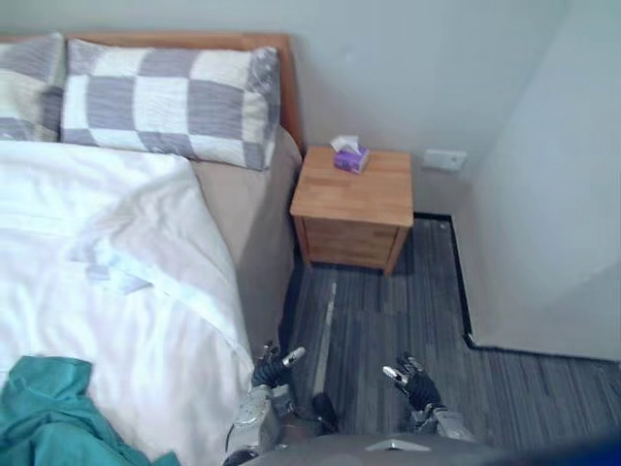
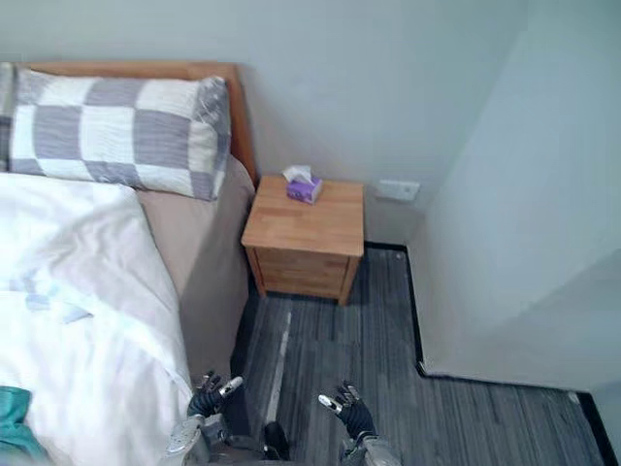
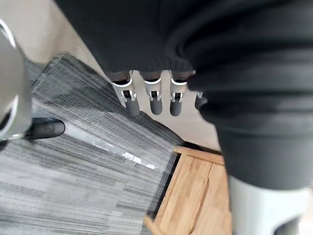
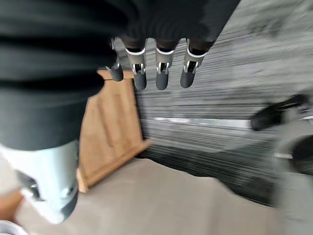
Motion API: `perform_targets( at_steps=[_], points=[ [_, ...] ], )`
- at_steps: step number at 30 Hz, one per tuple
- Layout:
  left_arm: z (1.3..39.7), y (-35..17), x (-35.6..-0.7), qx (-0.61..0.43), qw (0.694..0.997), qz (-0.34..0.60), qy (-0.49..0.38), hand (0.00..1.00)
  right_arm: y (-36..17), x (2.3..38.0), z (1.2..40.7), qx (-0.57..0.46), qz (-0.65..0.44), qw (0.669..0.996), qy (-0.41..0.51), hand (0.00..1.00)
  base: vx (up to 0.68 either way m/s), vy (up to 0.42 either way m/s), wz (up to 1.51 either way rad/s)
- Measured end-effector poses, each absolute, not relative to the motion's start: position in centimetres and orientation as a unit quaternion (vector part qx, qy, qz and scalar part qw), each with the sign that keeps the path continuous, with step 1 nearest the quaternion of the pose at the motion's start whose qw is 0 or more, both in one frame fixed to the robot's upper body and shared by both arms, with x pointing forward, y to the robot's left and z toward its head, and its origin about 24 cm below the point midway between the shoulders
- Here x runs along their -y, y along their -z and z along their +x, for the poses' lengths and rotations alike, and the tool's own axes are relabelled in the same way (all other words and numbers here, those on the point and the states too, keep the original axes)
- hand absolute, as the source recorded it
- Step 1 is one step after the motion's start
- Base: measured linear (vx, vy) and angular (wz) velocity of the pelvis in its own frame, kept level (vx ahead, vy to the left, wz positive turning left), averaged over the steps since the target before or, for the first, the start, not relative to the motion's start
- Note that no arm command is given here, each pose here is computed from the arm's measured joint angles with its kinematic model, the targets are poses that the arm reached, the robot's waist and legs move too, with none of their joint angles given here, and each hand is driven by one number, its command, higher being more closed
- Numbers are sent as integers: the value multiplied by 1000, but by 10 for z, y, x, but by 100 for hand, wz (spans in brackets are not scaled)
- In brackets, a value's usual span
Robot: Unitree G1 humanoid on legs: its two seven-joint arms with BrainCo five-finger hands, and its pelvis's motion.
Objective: Tidy the bed and pick cloth on bed and put in laundry
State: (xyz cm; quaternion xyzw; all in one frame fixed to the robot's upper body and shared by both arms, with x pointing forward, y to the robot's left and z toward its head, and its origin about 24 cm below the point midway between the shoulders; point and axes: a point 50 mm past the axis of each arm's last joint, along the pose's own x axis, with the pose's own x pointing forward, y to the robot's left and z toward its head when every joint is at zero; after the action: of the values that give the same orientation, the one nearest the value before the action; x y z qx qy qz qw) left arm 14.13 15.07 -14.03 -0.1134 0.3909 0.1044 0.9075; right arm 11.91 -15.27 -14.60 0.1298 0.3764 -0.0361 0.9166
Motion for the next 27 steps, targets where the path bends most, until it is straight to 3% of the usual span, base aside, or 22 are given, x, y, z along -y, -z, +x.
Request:
perform_targets(
  at_steps=[10,14,16,19,22,27],
  points=[
    [139,146,-149,-420,888,-150,-107,0,142,178,116,-358,97,928,41,0,328,-62,132],
    [132,149,-157,-431,878,-164,-124,0,143,163,118,-369,74,926,-36,0,437,-415,174],
    [128,150,-152,-436,870,-184,-135,0,140,175,127,-366,50,928,-49,0,336,-342,112],
    [123,151,-155,-436,859,-212,-163,0,140,156,141,-370,42,923,-94,0,248,-288,71],
    [120,150,-160,-420,864,-212,-178,0,143,133,138,-393,47,909,-133,0,139,-230,89],
    [120,146,-165,-388,884,-190,-181,0,147,138,134,-425,53,894,-131,0,4,-32,108]
  ],
)
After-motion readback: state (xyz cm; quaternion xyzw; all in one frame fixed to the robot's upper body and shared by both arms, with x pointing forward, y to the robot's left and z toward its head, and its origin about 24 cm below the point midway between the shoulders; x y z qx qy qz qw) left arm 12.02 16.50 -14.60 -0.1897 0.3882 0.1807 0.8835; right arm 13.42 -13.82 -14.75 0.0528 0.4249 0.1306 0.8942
